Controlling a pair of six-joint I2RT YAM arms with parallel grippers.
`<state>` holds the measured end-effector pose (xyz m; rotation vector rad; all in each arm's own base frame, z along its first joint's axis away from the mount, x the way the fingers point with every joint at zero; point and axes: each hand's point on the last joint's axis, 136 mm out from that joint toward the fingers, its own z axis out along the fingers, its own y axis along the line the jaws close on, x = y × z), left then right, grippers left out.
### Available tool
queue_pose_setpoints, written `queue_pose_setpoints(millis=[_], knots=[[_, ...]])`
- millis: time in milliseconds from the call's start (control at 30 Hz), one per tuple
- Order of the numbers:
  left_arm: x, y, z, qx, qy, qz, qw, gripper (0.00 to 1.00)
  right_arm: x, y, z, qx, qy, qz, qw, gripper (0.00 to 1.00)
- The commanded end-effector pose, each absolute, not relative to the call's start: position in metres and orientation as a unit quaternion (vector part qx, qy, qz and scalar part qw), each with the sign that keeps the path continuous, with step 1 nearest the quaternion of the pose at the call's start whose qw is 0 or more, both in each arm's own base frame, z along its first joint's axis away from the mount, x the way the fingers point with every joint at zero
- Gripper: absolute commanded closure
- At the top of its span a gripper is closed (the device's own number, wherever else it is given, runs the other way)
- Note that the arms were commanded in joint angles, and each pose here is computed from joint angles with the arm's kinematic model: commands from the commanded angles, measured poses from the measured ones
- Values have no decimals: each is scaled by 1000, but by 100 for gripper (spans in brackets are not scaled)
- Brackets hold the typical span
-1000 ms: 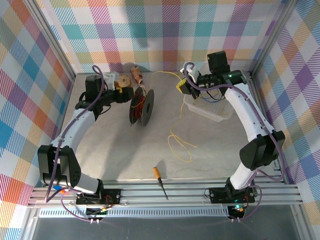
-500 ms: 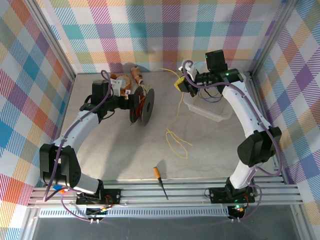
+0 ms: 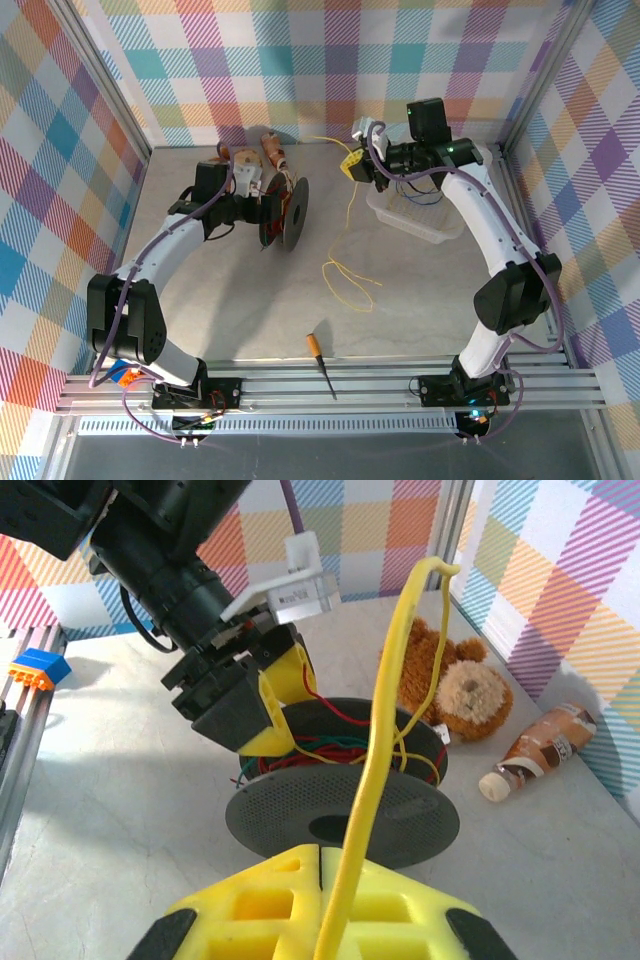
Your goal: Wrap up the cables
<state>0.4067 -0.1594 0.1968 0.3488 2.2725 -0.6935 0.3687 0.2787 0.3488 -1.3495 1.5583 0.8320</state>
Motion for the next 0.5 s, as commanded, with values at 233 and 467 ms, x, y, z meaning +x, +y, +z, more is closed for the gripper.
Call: queue_pose_setpoints(millis=[233,467], knots=[[410,-165,209,153,875,-273,370,23,361,308,362,-578,572,358,460,100],[412,-166,209,151,874,-275,370,24,377,324,351,-579,576,334,470,100]])
